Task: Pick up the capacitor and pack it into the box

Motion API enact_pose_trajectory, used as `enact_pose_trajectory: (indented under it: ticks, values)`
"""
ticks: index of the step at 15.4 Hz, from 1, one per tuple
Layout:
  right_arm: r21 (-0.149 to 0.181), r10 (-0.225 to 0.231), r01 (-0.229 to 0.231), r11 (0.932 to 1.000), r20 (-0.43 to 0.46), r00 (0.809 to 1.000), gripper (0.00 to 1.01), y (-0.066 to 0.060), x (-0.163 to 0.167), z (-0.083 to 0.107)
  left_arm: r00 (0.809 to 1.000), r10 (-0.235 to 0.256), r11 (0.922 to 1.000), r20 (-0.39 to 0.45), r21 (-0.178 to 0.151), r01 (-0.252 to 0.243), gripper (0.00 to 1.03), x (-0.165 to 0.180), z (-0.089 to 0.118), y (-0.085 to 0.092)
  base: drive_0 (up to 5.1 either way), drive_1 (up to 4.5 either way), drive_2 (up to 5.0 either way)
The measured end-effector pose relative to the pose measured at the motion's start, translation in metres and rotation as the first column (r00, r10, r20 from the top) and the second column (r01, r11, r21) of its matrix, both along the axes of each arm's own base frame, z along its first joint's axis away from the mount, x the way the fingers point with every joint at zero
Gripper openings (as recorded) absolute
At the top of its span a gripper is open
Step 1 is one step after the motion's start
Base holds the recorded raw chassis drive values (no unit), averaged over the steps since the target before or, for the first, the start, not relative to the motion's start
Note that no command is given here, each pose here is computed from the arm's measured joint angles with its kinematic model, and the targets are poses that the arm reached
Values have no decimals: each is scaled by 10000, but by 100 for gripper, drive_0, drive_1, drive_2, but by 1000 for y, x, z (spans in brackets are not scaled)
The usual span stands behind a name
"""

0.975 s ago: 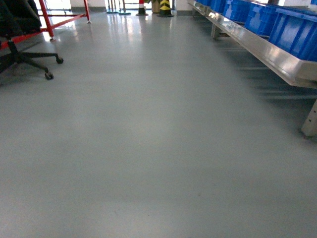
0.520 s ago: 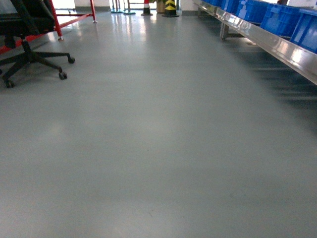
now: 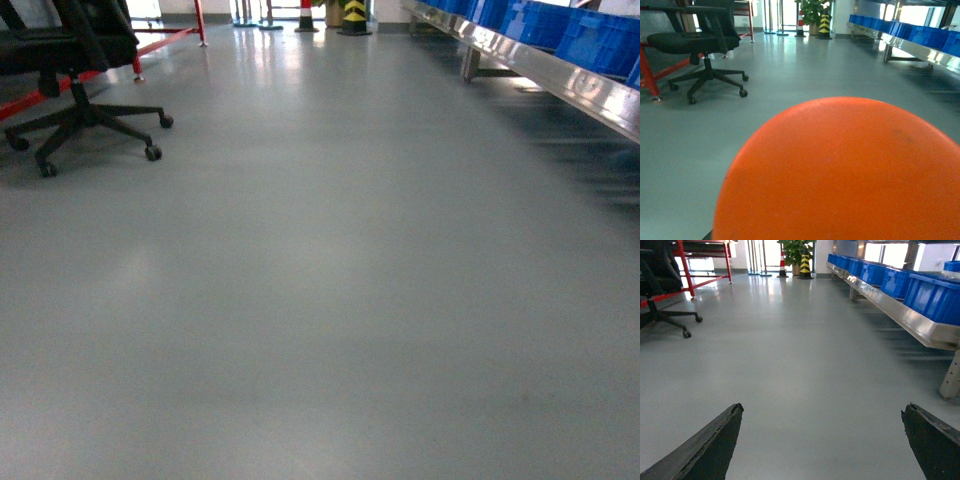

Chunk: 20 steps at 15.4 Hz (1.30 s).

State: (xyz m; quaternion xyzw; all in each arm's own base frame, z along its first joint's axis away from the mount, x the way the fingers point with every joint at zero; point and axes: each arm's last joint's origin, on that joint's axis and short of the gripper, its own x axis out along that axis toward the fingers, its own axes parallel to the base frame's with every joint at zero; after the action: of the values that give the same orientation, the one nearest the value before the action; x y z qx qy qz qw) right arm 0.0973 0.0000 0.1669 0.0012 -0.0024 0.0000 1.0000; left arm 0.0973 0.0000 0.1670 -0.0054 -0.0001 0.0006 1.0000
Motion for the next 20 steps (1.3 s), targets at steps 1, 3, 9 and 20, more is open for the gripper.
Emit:
enact_pose_trajectory:
  ticks: [1,3,9,20]
  values:
    - [0,-4,4,10000,-23,10000,98,0,0,0,10000,-4,10000,0,4,4,43,0,0,0,-509,237,237]
    - [0,-8,8,10000,-38,10000,98,0,0,0,10000,-8,10000,-8,4,8,43,0,0,0,-499,247,247]
    - [0,-4,4,10000,0,10000,98,0,0,0,10000,8,10000,-11,4,-8,43,0,0,0,-498,248,248]
    - [0,0,0,10000,-31,10000,98,0,0,0,10000,-8,10000,46,4,8,43,0,0,0,-501,244,244]
